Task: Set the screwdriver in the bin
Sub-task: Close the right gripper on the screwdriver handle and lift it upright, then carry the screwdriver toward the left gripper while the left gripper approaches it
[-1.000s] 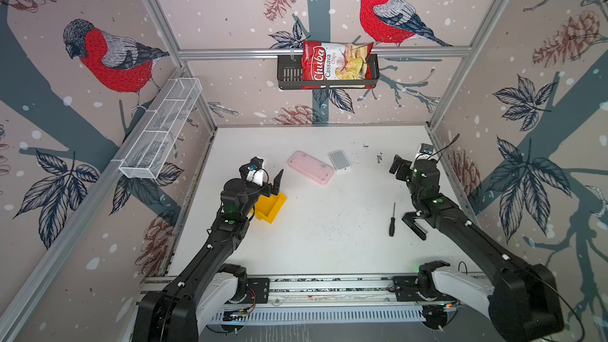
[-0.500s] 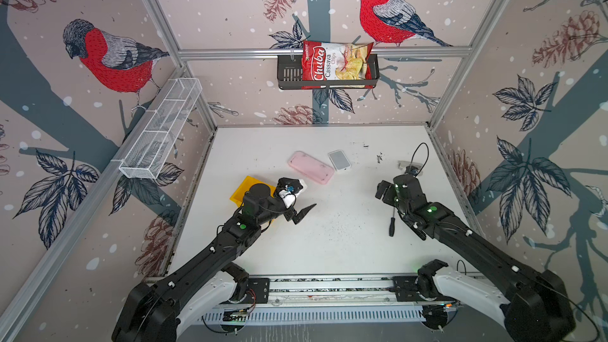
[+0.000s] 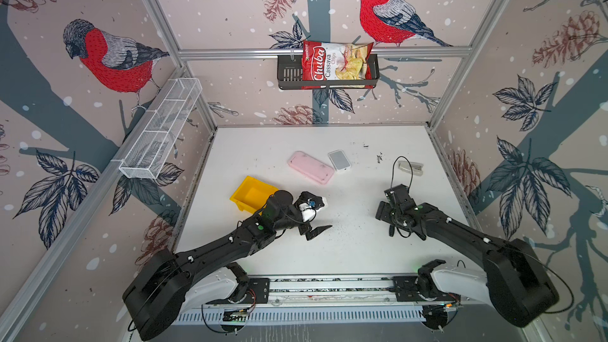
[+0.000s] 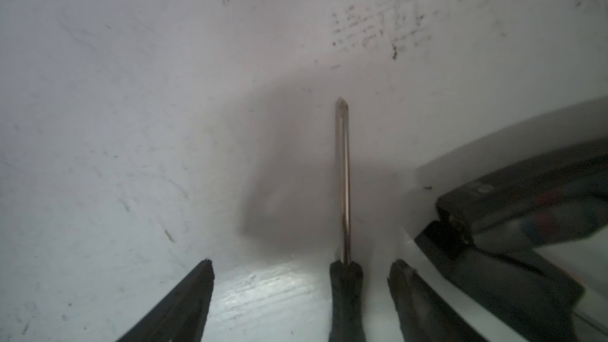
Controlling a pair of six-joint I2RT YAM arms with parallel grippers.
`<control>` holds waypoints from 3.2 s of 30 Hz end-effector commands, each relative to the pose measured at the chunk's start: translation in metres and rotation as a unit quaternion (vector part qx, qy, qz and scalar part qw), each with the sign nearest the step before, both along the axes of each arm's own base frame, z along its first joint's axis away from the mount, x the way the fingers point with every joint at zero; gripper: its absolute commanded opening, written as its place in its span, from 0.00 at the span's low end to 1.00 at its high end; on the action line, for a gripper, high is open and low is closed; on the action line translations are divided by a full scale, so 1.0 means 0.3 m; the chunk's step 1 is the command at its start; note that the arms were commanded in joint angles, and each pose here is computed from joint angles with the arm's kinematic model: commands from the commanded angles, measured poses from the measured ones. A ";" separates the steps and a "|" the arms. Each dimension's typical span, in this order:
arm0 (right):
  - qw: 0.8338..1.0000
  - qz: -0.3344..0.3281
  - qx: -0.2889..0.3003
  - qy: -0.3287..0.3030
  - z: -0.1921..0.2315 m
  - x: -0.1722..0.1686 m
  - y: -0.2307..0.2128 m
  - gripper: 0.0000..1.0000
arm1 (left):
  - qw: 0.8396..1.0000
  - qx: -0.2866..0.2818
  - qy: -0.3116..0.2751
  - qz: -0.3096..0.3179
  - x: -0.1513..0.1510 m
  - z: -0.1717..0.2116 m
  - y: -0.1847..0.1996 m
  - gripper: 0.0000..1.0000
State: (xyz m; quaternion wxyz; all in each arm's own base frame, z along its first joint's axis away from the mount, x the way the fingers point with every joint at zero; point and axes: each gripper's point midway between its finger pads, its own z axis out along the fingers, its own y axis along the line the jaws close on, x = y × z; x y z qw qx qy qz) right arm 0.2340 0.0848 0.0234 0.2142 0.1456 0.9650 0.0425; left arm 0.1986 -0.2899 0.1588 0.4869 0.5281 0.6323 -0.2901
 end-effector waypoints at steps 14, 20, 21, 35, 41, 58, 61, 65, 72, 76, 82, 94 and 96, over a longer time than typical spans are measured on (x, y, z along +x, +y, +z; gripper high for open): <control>0.999 -0.004 0.000 0.052 -0.067 -0.115 -0.020 0.40 | 0.999 0.003 -0.034 0.023 0.041 0.014 0.004 0.98; 0.998 -0.002 -0.015 0.057 -0.068 -0.113 -0.031 0.23 | 0.999 0.005 -0.041 0.021 0.049 0.027 -0.005 0.98; 0.998 -0.001 -0.019 0.057 -0.067 -0.114 -0.036 0.20 | 0.999 0.005 -0.042 0.020 0.051 0.030 -0.007 0.98; 1.000 0.022 -0.013 -0.016 0.039 -0.018 -0.007 0.05 | 0.998 -0.036 -0.034 0.041 0.075 0.070 -0.020 0.98; 0.993 0.082 0.013 -0.088 0.152 0.071 0.075 0.01 | 0.983 -0.109 0.014 0.146 0.149 0.129 0.030 0.98; 0.910 0.285 0.019 -0.302 0.526 0.173 0.394 0.00 | 0.908 -0.268 0.239 0.218 0.281 0.299 0.020 0.98; 0.887 0.319 0.019 -0.332 0.589 0.168 0.466 0.00 | 0.897 -0.294 0.256 0.208 0.287 0.335 0.017 0.98; 0.858 0.374 0.022 -0.353 0.658 0.152 0.572 0.00 | 0.887 -0.319 0.266 0.200 0.291 0.356 0.018 0.98; 0.798 0.461 -0.042 -0.387 0.716 0.109 0.719 0.00 | 0.878 -0.348 0.276 0.176 0.292 0.381 0.021 0.97; 0.779 0.479 -0.044 -0.402 0.735 0.089 0.770 0.00 | 0.878 -0.351 0.277 0.171 0.294 0.386 0.019 0.90; 0.769 0.475 -0.037 -0.426 0.769 0.080 0.808 0.00 | 0.869 -0.364 0.286 0.172 0.301 0.376 0.034 0.67; 0.764 0.477 -0.029 -0.433 0.782 0.061 0.828 0.00 | 0.863 -0.379 0.292 0.163 0.301 0.377 0.052 0.30; 0.767 0.482 -0.037 -0.422 0.748 0.067 0.838 0.00 | 0.864 -0.378 0.293 0.160 0.300 0.376 0.048 0.25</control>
